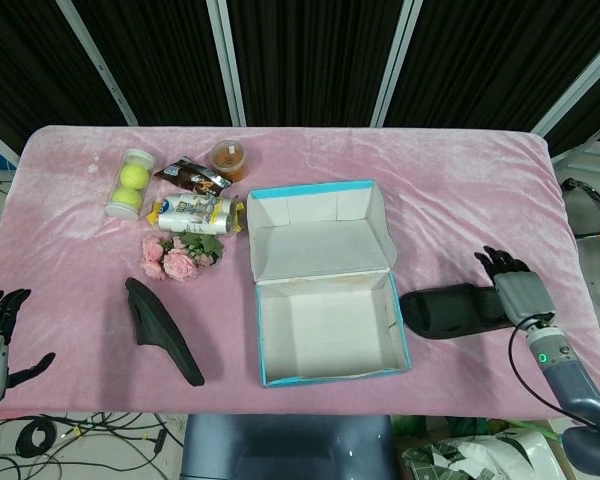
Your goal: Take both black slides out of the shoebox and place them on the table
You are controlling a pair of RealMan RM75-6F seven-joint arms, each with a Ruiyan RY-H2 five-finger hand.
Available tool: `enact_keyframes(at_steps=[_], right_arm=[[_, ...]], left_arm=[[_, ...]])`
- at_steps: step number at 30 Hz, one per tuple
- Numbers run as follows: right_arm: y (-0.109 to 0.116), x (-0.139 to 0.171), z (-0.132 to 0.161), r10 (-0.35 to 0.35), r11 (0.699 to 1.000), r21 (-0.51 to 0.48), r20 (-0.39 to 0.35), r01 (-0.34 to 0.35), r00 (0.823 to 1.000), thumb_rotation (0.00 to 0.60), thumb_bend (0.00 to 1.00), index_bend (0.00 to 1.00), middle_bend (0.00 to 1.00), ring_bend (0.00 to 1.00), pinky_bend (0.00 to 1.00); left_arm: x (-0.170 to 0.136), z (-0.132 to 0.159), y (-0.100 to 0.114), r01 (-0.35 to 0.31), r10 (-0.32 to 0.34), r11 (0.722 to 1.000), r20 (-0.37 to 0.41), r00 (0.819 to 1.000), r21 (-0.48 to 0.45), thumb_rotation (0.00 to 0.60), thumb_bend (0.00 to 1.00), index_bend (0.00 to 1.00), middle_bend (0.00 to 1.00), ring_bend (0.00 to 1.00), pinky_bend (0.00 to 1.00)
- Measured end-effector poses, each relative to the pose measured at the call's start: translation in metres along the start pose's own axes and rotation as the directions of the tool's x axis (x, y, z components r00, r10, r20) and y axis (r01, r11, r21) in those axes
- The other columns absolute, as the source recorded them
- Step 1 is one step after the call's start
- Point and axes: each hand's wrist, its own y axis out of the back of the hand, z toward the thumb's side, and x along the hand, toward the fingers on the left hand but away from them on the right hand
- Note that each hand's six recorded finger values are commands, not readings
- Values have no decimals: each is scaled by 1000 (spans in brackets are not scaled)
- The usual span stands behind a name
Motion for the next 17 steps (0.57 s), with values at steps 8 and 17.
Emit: enact_keyframes(at_steps=[8,17], right_arm=[[24,56,-17,-189,979,-73,46,192,981,600,154,0,0,0,151],[12,139,-27,-339,927,-126,120,353,933,600,154,0,0,0,150]], left_arm=[[-7,-5,9,-33,33,999,-12,999,-6,600,0,124,133,62,115],[-32,-15,10,-17,17,1000,-37,999,4,600,0,124,134,62,96]])
